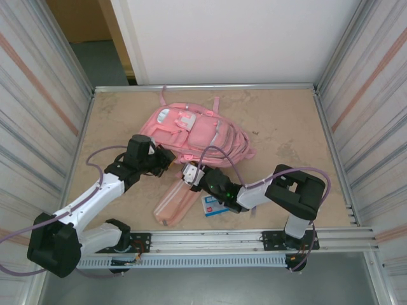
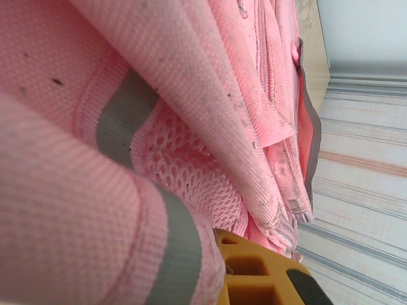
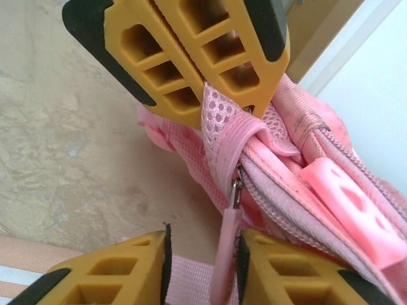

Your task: Pack the student bag

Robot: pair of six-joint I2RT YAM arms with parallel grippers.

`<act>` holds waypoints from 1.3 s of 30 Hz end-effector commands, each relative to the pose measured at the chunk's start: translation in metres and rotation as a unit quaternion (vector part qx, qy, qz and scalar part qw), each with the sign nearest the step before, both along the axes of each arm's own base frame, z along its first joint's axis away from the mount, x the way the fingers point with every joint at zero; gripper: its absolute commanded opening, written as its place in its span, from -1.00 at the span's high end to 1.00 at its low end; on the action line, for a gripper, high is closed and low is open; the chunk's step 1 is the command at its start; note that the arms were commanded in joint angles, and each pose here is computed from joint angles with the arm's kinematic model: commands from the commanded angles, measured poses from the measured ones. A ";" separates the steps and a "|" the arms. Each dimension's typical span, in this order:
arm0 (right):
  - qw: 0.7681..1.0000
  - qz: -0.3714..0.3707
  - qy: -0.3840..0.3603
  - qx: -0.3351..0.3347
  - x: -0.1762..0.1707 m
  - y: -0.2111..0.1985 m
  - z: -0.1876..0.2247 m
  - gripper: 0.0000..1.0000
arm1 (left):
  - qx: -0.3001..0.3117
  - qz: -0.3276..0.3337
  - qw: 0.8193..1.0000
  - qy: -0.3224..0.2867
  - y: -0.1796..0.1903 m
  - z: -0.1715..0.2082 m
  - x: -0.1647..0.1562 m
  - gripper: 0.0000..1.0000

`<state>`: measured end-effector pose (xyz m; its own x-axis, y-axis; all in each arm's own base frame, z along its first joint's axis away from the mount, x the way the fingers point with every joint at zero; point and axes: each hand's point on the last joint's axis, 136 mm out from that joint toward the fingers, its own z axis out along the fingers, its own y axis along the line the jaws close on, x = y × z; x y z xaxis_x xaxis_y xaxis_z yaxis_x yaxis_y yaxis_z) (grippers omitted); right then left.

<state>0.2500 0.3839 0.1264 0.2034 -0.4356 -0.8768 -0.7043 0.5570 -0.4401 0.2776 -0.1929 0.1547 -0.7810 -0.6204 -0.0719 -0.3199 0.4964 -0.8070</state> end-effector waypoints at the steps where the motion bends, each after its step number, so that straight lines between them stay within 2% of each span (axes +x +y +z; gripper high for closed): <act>1: 0.998 -0.025 -0.036 0.039 0.010 0.007 0.031 0.44 | -0.030 -0.022 0.999 -0.004 -0.011 0.008 -0.007 1.00; 7: 0.998 -0.046 -0.021 0.040 0.016 0.005 0.024 0.79 | -0.025 -0.025 0.999 -0.003 -0.011 0.005 -0.006 1.00; 11: 0.998 -0.017 0.025 0.061 0.002 0.006 0.027 1.00 | -0.010 -0.016 1.000 -0.010 -0.007 0.002 -0.002 1.00; 15: 0.996 -0.030 0.059 0.059 -0.002 -0.001 0.024 1.00 | 0.003 0.005 1.000 -0.005 0.005 -0.008 0.012 1.00; 20: 0.991 -0.059 0.111 0.044 -0.007 -0.020 0.004 1.00 | 0.016 0.002 1.000 -0.007 0.020 -0.016 0.030 1.00; 26: 0.977 -0.123 0.175 0.028 -0.010 -0.066 -0.028 1.00 | 0.042 0.017 0.999 -0.011 0.040 -0.028 0.047 1.00; 33: 0.949 -0.168 0.260 0.052 -0.013 -0.123 -0.048 1.00 | 0.050 -0.002 0.999 0.001 0.056 -0.045 0.072 1.00; 39: 0.918 -0.167 0.357 0.052 -0.016 -0.153 -0.071 1.00 | 0.009 -0.052 0.998 0.017 0.066 -0.055 0.115 1.00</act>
<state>0.2498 0.2421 0.0759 -0.4538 -0.2828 -0.8450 -0.5788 0.8146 0.0382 0.3582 -0.1369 0.0809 -0.8182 -0.5733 0.0437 -0.4119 0.5316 -0.7401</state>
